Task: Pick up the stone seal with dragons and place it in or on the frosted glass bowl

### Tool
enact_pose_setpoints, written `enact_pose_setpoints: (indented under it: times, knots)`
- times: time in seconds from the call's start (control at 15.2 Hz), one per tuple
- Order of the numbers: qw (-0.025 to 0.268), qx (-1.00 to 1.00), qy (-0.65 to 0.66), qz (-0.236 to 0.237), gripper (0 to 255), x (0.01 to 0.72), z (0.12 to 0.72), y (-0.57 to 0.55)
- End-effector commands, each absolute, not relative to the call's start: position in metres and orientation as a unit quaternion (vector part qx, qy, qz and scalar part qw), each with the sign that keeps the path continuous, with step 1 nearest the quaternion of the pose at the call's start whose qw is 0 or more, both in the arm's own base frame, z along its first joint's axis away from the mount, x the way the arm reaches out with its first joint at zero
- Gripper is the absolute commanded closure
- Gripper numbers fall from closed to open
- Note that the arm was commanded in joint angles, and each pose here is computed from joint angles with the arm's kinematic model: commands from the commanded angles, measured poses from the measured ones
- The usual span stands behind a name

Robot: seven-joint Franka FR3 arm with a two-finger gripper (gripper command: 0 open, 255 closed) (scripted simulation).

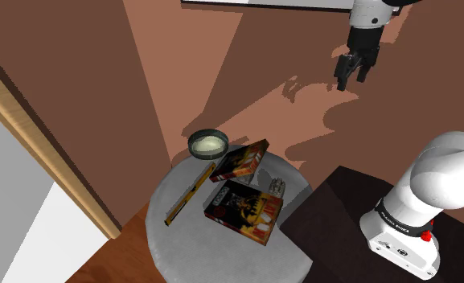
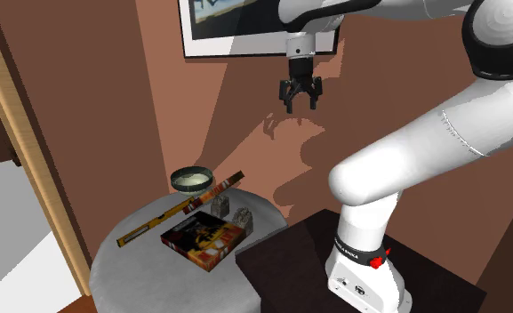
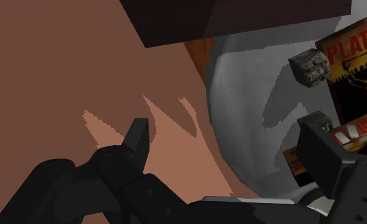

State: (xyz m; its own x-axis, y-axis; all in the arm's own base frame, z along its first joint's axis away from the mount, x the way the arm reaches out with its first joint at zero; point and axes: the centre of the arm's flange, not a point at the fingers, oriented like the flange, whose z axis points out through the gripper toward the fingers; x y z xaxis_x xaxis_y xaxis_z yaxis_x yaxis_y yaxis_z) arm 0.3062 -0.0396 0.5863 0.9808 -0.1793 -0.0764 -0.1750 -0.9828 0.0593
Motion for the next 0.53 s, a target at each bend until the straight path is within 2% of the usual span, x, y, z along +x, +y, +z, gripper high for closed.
enact_pose_setpoints:
  times: [0.0,0.46]
  knots:
    - [0.026,0.995,-0.089,-0.041,0,0.306,0.586,-0.040]
    - [0.030,0.998,-0.045,-0.017,0,0.338,0.514,0.004]
